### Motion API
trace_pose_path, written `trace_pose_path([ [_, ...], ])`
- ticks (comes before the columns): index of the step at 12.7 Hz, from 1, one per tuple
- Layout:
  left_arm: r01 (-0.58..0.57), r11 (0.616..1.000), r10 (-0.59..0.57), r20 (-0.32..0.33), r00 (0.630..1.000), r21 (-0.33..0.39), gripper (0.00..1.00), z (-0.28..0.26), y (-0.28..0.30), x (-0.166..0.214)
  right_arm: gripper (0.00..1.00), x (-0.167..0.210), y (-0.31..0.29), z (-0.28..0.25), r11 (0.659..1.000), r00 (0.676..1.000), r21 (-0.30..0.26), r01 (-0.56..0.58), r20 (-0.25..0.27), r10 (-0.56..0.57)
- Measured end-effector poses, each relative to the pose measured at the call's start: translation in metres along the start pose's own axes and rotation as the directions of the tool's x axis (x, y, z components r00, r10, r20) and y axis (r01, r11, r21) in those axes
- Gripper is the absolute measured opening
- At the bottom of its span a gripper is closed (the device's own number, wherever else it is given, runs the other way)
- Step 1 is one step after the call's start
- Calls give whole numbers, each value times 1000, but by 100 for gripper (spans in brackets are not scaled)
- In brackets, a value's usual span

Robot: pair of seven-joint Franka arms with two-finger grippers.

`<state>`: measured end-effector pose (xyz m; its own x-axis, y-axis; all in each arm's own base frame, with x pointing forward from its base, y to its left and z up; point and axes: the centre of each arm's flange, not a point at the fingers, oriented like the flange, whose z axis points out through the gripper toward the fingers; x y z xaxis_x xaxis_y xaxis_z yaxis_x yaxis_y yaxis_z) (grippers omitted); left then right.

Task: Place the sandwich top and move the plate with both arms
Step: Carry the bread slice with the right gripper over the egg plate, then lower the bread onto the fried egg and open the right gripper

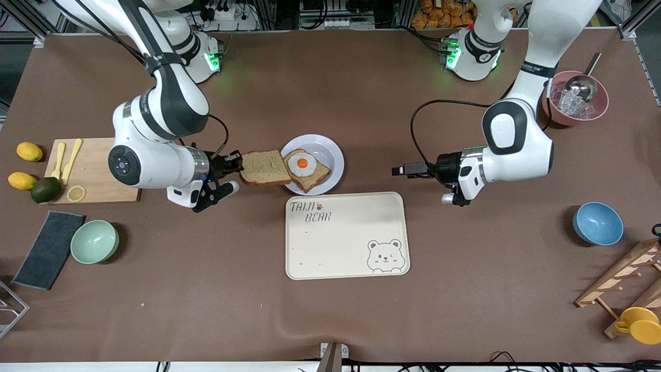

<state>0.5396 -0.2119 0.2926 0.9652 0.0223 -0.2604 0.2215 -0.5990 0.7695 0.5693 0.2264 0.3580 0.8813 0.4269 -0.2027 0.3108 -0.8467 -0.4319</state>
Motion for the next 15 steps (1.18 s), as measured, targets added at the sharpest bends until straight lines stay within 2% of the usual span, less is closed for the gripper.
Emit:
trace_pose_path([
  [3, -4, 1000, 4, 4, 1000, -29, 100, 8, -14, -1, 4, 8, 3, 18, 997, 998, 37, -68, -8, 69],
  [6, -3, 998, 3, 2, 1000, -62, 100, 15, -26, -5, 4, 8, -20, 49, 989, 991, 76, -129, 28, 128],
  [10, 28, 996, -28, 5, 1000, -83, 100, 20, -35, -10, 4, 9, -45, 93, 990, 990, 80, -116, 87, 109],
  [15, 18, 998, -17, 26, 1000, -66, 100, 27, -57, -30, 4, 14, -31, 121, 992, 988, 84, -97, 125, 86],
])
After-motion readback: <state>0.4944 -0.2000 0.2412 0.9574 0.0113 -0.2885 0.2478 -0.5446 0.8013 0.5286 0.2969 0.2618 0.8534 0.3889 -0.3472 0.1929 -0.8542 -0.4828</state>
